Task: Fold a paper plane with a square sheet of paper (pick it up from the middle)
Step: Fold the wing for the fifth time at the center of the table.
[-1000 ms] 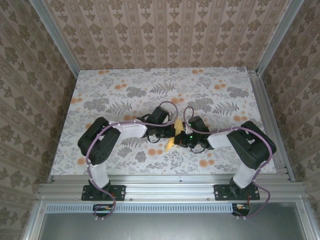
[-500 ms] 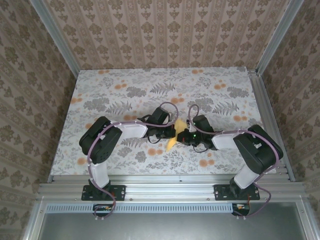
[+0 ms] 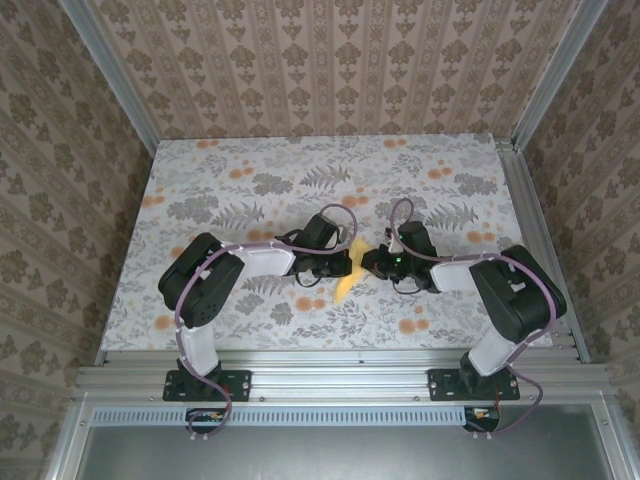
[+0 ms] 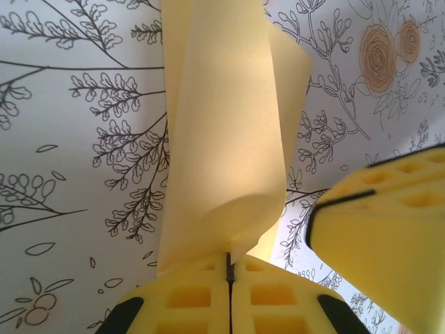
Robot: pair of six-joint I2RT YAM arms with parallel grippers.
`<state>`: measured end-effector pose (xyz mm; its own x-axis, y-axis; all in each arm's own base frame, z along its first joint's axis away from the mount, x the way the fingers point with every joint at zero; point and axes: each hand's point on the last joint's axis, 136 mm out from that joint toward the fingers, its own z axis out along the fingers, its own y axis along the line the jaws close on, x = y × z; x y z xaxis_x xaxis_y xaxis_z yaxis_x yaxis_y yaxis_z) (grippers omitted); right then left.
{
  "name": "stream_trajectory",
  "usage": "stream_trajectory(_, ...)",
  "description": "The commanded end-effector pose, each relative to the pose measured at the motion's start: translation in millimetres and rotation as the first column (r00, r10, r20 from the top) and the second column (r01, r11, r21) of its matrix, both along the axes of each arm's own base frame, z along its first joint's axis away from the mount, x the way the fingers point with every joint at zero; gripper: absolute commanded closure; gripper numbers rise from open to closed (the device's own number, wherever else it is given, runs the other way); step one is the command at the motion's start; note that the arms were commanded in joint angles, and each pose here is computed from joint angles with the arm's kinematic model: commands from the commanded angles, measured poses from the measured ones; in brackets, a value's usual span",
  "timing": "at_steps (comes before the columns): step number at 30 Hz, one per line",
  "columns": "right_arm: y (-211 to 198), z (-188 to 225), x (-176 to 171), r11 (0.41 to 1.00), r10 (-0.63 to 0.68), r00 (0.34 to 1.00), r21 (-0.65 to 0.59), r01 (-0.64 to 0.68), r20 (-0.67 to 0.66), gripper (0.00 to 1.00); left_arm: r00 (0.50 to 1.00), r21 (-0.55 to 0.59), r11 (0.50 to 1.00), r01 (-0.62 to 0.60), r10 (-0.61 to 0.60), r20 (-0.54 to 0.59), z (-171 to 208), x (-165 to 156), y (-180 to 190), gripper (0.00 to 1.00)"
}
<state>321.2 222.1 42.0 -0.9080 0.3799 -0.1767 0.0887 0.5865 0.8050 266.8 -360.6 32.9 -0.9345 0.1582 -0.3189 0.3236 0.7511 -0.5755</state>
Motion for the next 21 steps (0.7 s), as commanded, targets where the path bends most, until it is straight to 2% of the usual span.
stream_trajectory(1,10,16,17,0.997,0.008,0.999,0.071,-0.011,0.038,0.84,0.999,-0.007,0.999,0.043,-0.043,0.014,4,-2,-5,0.93)
stream_trajectory(9,15,17,27,0.995,0.013,0.999,0.097,-0.017,0.040,0.77,0.997,-0.010,0.998,0.068,-0.068,0.021,5,-3,-6,0.92)
stream_trajectory(14,13,6,27,0.998,0.012,1.000,0.069,-0.012,0.001,0.72,0.996,-0.017,0.996,0.082,-0.082,0.028,7,-4,-8,0.91)
stream_trajectory(21,10,-2,24,0.999,0.010,0.999,0.037,-0.009,-0.038,0.71,0.995,-0.017,0.996,0.091,-0.090,0.038,9,-3,-9,0.90)
